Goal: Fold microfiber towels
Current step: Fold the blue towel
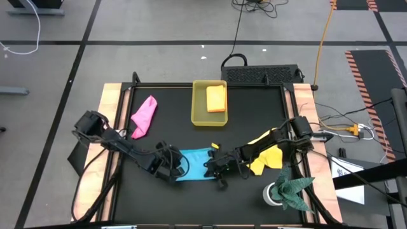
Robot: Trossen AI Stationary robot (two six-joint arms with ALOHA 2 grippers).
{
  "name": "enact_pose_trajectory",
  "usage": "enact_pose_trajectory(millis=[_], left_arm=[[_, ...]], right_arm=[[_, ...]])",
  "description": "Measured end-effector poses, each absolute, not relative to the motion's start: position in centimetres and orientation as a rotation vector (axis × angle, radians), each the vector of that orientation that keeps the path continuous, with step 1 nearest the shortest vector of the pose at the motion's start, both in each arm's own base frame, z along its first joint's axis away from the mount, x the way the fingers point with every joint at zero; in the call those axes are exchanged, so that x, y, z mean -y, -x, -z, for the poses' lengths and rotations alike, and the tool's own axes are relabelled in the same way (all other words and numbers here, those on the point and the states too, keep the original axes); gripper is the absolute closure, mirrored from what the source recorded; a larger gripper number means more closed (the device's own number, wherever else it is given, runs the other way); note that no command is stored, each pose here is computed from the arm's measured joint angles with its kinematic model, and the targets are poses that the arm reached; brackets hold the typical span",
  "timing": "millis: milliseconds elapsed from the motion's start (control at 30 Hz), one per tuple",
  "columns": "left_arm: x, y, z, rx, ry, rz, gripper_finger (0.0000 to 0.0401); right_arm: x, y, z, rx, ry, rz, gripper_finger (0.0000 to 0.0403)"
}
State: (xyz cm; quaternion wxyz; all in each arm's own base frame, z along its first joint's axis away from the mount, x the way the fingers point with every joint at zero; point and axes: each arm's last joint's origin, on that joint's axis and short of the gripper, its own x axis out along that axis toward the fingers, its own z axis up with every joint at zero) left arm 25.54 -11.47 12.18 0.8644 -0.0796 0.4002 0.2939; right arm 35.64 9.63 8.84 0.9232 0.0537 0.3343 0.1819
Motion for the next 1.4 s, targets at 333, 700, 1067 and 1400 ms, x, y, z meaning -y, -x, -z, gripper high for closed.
enact_pose_trajectory(millis=[333,700,1067,1400], left_arm=[[12.0,-25.6,-12.7,-0.811,0.185,-0.588,0.0258],[12.9,-25.8,-12.2,-0.814,0.132,-0.499,0.0258],[13.3,-25.8,-12.0,-0.758,0.165,-0.509,0.0258],[13.5,-26.6,-12.1,-0.721,0.108,-0.452,0.0258]], right_arm=[[-10.1,-34.6,-12.5,-0.659,-0.107,-0.451,0.0403],[-8.5,-35.0,-11.3,-0.658,-0.067,-0.208,0.0403],[-7.3,-30.8,-11.7,-0.708,-0.053,-0.23,0.0403],[-5.9,-30.8,-12.4,-0.544,-0.097,-0.147,0.0403]])
